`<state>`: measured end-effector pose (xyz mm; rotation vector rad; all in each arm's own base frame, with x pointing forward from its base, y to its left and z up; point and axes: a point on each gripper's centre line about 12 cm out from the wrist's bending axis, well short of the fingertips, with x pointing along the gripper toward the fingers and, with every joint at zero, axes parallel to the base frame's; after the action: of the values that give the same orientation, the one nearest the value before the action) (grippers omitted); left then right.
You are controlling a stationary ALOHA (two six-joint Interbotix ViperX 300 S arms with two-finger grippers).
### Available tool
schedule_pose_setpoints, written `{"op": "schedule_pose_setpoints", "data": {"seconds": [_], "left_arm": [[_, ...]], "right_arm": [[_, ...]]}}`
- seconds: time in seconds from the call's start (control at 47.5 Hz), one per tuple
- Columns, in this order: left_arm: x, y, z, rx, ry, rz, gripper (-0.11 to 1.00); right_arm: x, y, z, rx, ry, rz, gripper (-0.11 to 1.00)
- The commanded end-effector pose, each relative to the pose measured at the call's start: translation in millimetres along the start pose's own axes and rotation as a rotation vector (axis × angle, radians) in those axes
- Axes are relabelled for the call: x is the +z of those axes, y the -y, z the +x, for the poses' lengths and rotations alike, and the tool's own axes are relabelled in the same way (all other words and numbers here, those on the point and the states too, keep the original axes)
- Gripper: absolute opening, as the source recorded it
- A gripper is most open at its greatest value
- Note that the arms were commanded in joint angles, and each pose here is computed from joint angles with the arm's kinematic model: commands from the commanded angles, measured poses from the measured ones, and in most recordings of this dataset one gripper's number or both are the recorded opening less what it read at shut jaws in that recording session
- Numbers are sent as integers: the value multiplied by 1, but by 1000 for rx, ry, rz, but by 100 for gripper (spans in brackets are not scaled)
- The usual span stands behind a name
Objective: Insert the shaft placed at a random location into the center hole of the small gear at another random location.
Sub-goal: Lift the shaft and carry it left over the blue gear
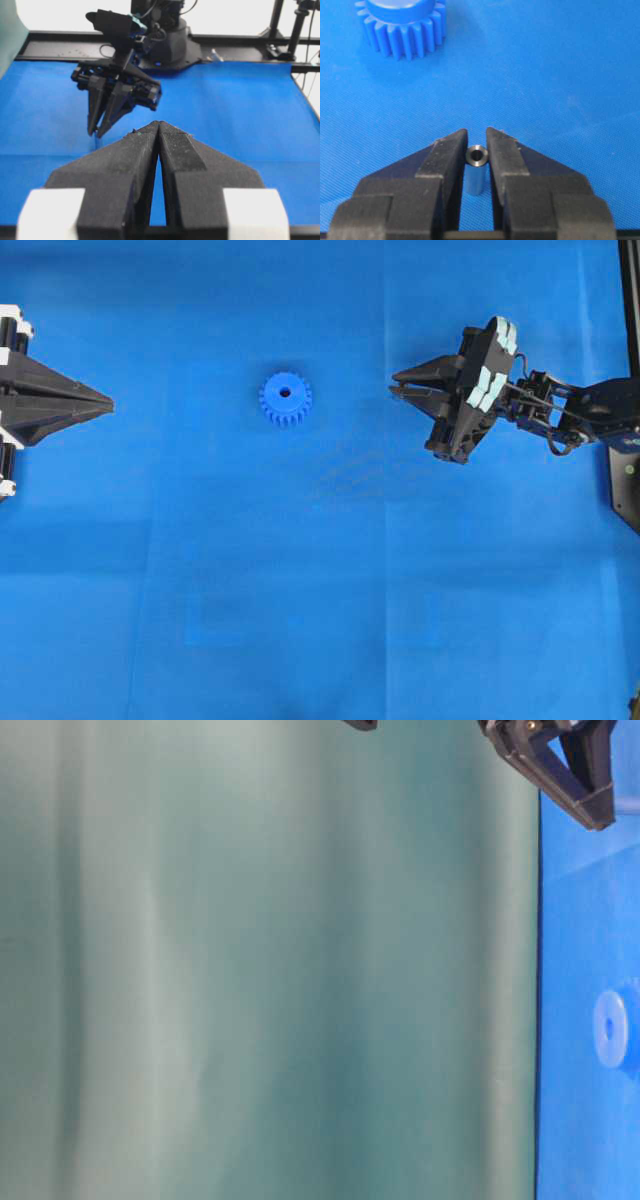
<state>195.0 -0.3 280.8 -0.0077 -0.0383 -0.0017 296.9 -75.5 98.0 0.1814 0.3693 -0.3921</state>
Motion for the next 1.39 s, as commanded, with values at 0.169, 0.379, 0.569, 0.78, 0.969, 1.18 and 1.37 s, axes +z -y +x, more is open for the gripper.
{"op": "schedule_pose_setpoints", "data": {"seconds": [0.169, 0.379, 0.569, 0.78, 0.969, 1.18, 1.37], "left_arm": [[4, 0, 2, 1, 6, 1, 0], [4, 0, 1, -1, 6, -6, 0], [3, 0, 2, -1, 3, -26, 0], [3, 0, 1, -1, -2, -29, 0], [2, 0, 1, -1, -5, -28, 0], [2, 0, 1, -1, -5, -28, 0], [2, 0, 1, -1, -5, -28, 0]], "right_arm": [[30, -4, -10, 22, 58, 6, 3], [58, -9, -23, 47, 53, -21, 3], [61, -11, -22, 52, 38, -30, 3], [65, -13, -16, 53, 41, -29, 3], [78, -22, 7, 63, 55, -28, 3], [97, -38, 43, 89, 39, -38, 3], [113, -54, 66, 118, 50, -48, 3]]}}
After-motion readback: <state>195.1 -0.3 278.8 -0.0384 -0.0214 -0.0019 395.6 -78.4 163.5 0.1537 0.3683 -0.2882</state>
